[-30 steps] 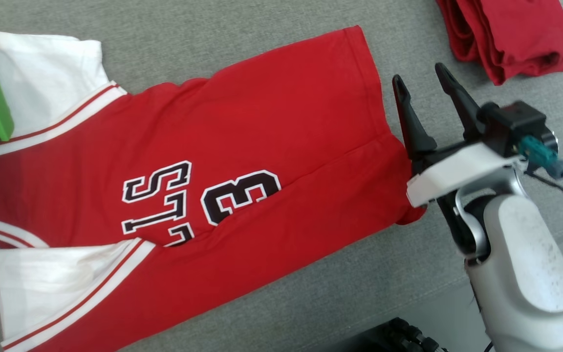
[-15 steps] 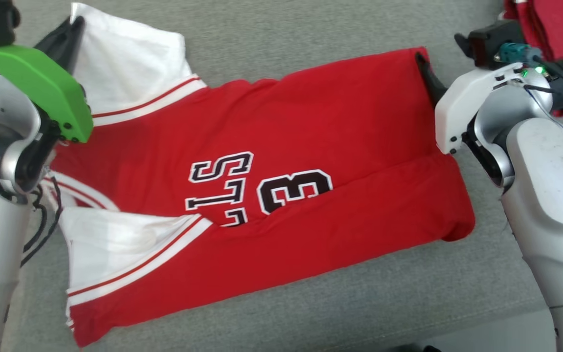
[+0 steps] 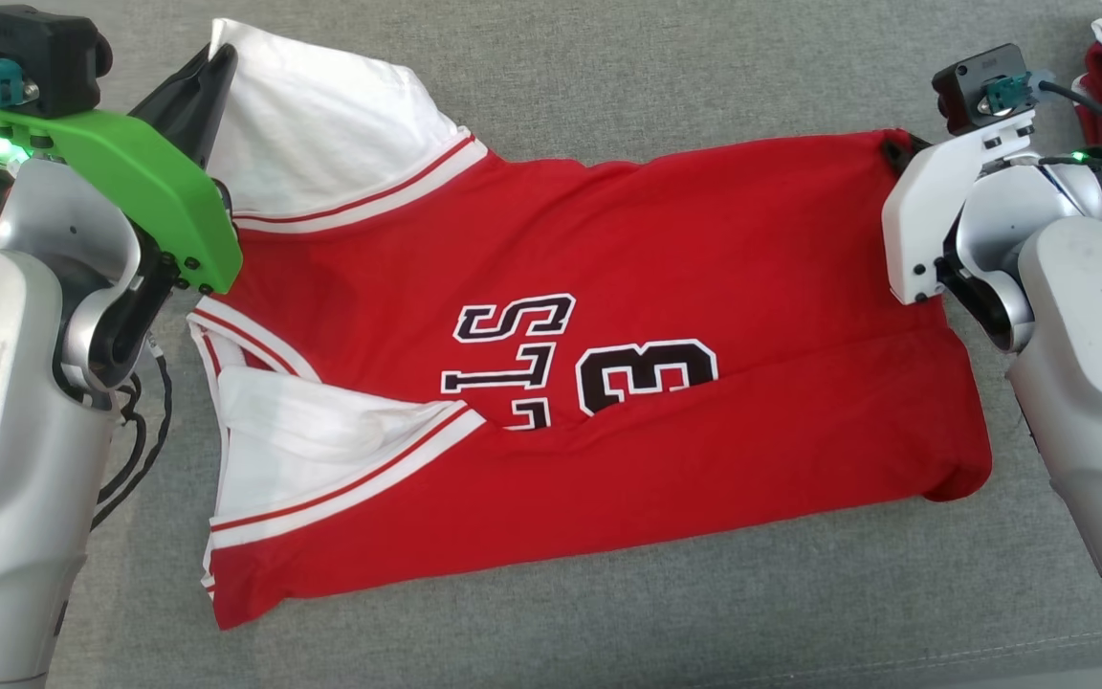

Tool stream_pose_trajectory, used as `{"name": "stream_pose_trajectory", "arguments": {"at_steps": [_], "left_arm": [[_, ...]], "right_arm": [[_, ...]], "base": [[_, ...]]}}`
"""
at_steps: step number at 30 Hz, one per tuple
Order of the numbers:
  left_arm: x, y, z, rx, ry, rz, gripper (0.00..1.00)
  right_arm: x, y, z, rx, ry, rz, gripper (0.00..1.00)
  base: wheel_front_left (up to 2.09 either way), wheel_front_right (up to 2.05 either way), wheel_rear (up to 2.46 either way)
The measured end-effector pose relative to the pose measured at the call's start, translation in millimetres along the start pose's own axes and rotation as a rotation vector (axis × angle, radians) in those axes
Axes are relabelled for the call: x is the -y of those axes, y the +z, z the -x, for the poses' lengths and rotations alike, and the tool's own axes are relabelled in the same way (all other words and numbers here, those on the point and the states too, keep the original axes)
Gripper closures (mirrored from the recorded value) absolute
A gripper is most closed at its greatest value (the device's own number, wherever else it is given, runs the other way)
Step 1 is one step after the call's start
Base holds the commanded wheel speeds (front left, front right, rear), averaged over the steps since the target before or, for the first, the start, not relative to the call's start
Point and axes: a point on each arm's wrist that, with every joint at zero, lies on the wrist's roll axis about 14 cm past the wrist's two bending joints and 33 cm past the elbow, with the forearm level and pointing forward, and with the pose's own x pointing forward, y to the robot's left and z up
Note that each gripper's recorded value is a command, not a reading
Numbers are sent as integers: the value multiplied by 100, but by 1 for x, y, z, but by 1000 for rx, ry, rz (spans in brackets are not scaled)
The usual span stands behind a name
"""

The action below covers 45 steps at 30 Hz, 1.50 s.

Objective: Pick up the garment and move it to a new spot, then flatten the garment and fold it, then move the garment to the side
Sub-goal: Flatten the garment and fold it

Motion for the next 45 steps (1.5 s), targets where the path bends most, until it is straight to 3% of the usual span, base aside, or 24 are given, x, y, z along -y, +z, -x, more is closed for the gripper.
{"name": "stream_pose_trajectory", "arguments": {"at_steps": [4, 14, 18, 25, 34, 45], "left_arm": [[-2, 3, 3, 16, 9, 7, 100], [2, 34, 17, 144, 21, 21, 100], [7, 32, 34, 175, 21, 41, 100], [27, 15, 79, 224, 8, 101, 100], [51, -56, 142, 140, 66, 271, 100], [67, -109, 167, 78, 137, 430, 100]], "right_arm": [[1, 8, 0, 46, -6, -33, 100], [10, 66, 25, 356, -56, -68, 100], [8, 72, 42, 448, -58, -89, 100], [2, 46, 75, 525, -55, -154, 100], [-7, -5, 112, 517, -77, -264, 100], [-18, -42, 126, 455, -101, -351, 100]], "base": [[0, 0, 0], [0, 0, 0], [0, 0, 0], [0, 0, 0], [0, 0, 0], [0, 0, 0]]}}
